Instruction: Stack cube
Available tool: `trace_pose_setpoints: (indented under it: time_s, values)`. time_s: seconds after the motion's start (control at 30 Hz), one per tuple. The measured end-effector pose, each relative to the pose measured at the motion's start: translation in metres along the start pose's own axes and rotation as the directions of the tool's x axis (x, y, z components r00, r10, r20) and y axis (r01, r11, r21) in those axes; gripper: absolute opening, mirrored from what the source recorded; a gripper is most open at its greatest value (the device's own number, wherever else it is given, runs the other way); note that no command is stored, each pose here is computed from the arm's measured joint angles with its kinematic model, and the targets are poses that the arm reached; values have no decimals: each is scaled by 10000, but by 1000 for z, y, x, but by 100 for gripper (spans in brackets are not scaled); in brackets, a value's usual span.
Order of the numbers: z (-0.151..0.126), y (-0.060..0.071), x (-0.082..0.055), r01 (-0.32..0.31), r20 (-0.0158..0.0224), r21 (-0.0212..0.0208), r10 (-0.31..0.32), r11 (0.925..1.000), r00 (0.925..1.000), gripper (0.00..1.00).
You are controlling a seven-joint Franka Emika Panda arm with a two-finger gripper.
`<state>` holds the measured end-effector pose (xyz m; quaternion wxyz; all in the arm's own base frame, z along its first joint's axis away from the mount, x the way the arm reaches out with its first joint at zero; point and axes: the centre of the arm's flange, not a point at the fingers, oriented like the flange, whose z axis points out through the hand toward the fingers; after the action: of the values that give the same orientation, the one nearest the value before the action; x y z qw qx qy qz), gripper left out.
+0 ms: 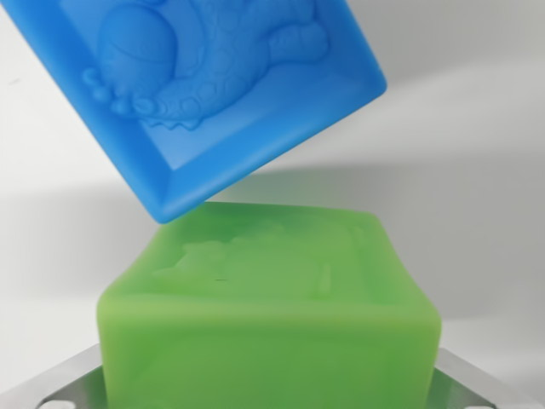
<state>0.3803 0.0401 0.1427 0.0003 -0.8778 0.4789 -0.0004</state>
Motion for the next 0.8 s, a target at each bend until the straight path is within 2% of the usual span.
trace_pose_setpoints:
  time_s: [0.37,0.5,0.6,0.8]
  values:
    - [-33,0,0,-5,-24,28,5,10000,10000,0]
    - [-42,-2,1,121,-43,59,-121,9999,9999,0]
    - [-43,-5,3,392,-25,22,-392,9992,9992,0]
    - [-48,-14,8,959,-19,8,-959,9954,9954,0]
